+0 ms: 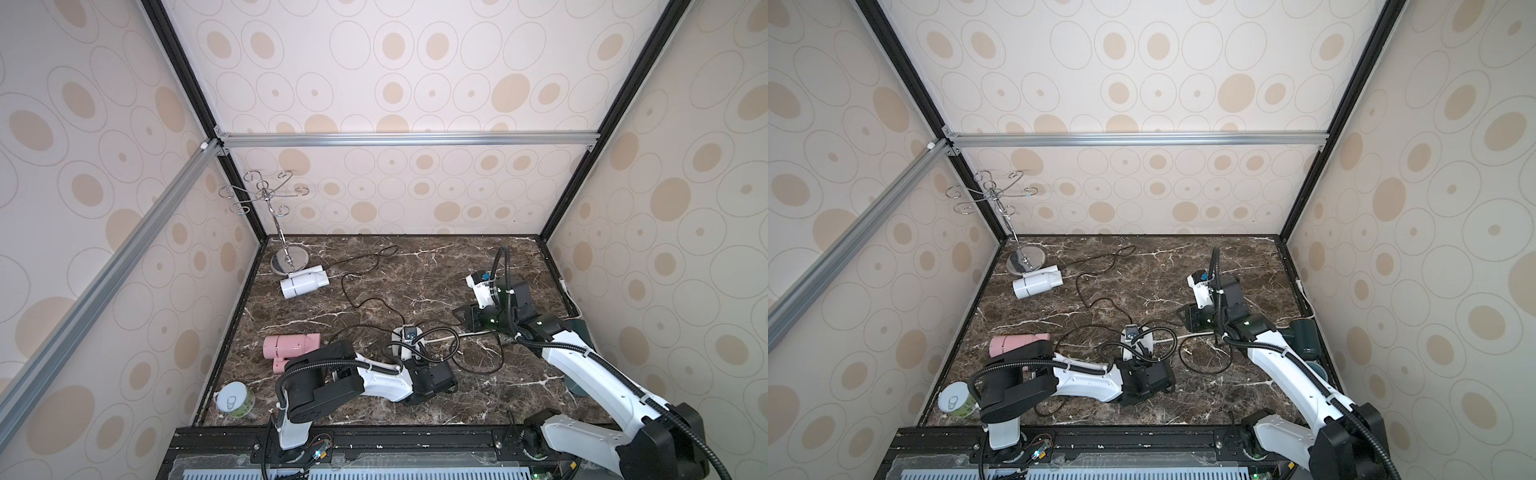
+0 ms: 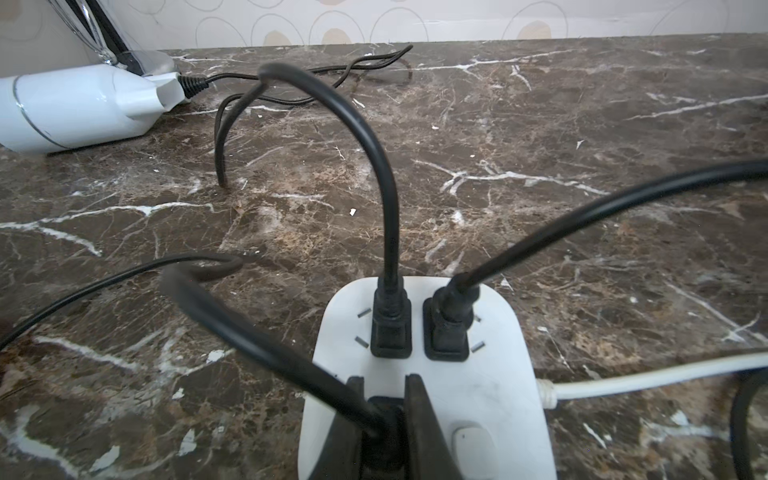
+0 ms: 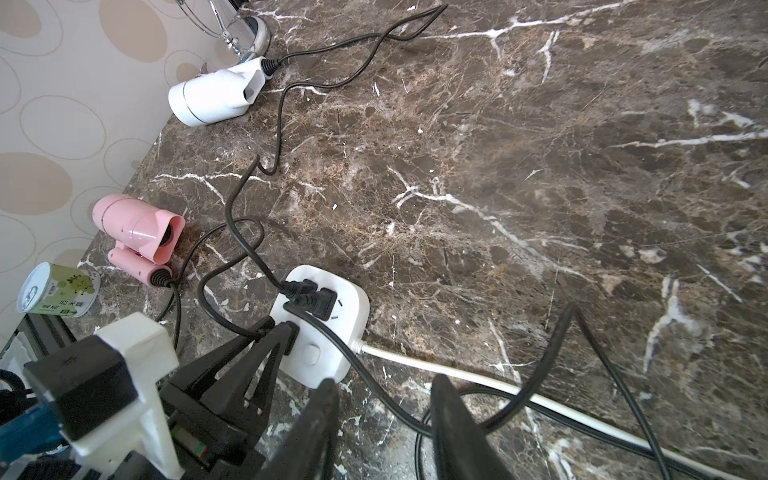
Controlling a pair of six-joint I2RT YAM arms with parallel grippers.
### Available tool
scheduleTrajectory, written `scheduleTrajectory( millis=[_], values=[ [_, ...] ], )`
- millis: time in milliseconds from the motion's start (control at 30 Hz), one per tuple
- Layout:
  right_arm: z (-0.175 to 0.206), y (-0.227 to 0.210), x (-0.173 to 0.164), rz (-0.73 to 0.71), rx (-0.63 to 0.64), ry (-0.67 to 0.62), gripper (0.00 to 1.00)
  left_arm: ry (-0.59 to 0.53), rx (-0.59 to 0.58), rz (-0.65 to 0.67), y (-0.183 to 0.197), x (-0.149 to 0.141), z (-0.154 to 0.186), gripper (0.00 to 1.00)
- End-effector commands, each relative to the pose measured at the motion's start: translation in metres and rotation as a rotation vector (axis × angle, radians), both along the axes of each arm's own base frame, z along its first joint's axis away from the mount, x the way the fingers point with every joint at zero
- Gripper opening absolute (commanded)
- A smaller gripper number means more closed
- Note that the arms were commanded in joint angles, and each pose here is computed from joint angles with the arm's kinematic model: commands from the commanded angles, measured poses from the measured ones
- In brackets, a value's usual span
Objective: Charge the blow dryers
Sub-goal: Insert the plug into the socket.
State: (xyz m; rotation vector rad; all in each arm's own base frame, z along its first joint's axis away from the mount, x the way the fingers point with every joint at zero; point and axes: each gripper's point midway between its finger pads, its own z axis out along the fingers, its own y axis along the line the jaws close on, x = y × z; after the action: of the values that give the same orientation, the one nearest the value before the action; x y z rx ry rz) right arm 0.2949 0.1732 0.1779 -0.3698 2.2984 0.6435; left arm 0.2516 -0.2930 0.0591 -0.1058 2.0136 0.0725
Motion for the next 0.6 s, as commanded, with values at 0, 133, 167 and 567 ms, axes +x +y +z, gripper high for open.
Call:
scheduleTrajectory(
  millis=[0, 133, 167, 567],
  values=[
    [0.000, -0.001, -0.005, -0.003, -0.001, 0.004, 0.39, 0.195, 0.049, -0.054, 0.014, -0.027, -0.051, 0.00],
    [0.001, -0.002, -0.007, -0.002, 0.004, 0.001, 0.39, 0.270, 0.018, -0.069, 0.022, -0.036, -0.073, 0.00],
    [0.001, -0.002, -0.007, -0.002, 0.004, 0.000, 0.39, 0.288, 0.015, -0.081, 0.022, -0.037, -0.077, 0.00],
    [0.004, 0.004, -0.009, 0.024, 0.021, 0.026, 0.40, 0.431, -0.072, -0.202, 0.006, 0.003, -0.092, 0.00]
  ],
)
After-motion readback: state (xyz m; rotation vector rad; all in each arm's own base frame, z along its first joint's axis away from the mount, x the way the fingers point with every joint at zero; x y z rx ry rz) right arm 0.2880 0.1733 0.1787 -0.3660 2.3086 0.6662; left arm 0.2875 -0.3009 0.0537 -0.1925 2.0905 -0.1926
